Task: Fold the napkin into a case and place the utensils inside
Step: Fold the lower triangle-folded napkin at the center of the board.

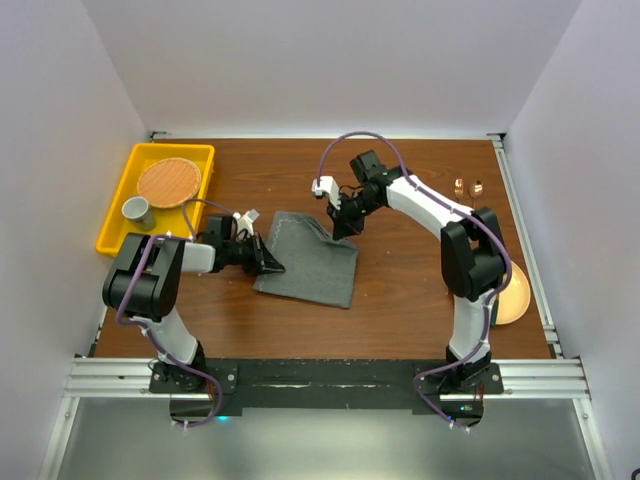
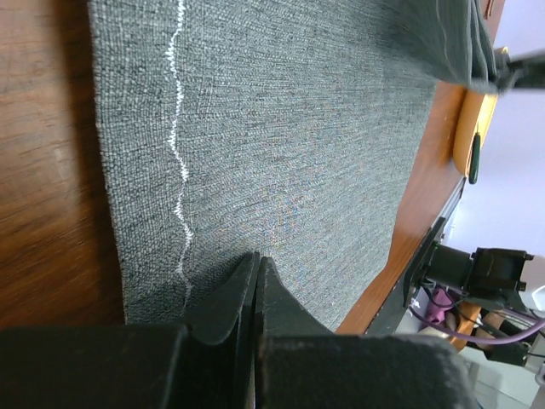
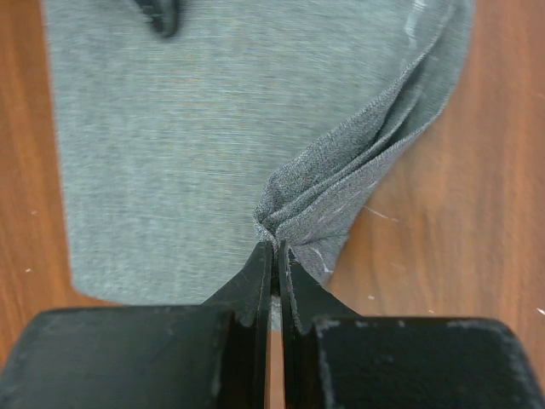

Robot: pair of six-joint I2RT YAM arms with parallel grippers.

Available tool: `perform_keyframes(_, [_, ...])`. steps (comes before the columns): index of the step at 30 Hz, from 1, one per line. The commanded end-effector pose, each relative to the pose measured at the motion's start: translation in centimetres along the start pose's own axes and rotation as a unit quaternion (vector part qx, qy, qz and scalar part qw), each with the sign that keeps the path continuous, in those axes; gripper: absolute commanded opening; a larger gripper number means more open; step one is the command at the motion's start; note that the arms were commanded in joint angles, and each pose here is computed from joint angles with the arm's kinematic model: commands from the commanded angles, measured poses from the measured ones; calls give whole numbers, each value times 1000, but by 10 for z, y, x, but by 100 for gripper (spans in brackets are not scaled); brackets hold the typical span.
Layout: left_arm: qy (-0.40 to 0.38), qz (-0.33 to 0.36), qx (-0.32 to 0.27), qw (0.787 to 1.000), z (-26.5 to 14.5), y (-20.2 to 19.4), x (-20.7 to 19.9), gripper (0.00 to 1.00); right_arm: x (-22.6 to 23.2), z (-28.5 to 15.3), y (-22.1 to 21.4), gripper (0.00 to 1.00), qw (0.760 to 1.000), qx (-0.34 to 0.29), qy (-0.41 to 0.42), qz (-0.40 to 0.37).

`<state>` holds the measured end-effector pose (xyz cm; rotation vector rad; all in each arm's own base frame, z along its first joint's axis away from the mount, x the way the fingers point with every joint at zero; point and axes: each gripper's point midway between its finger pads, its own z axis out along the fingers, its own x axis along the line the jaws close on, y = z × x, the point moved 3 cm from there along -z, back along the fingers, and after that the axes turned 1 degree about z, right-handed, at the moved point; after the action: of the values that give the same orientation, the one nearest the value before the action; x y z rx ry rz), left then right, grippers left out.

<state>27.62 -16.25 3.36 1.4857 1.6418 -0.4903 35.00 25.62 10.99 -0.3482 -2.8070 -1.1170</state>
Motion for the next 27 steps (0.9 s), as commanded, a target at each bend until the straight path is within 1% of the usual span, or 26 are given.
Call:
perform_keyframes(1, [30,-17,-12,999,1,3,9,0,31,-10,10,0,998,1,12,-58])
perform_keyframes(5, [46,-31,-11,998,1,-3,17,0,51,-5,-5,0,996,22,22,-83])
perform_keyframes(11, [57,-40,-13,998,0,-8,21,0,74,6,-42,0,993,60,38,-91])
perform_keyframes(16, [57,-40,-15,997,0,-8,22,0,70,24,-63,0,992,84,32,-89])
perform_keyframes(19, [33,-22,-24,999,-4,1,10,0,63,30,-68,0,991,94,27,-86])
perform_keyframes(21, [-10,7,-52,999,-15,14,-10,0,60,33,-69,0,991,98,26,-88])
perform_keyframes(22, [-19,19,-66,997,-20,19,-17,0,59,34,-69,0,991,100,24,-88])
perform_keyframes(23, [-33,46,-93,994,-31,28,-31,0,58,34,-67,0,991,99,24,-90])
perform_keyframes(26, [-47,66,-135,987,-53,44,-49,0,58,33,-64,0,991,97,27,-87])
perform_keyframes(27, [-51,71,-139,987,-57,45,-54,0,58,33,-63,0,991,97,28,-89])
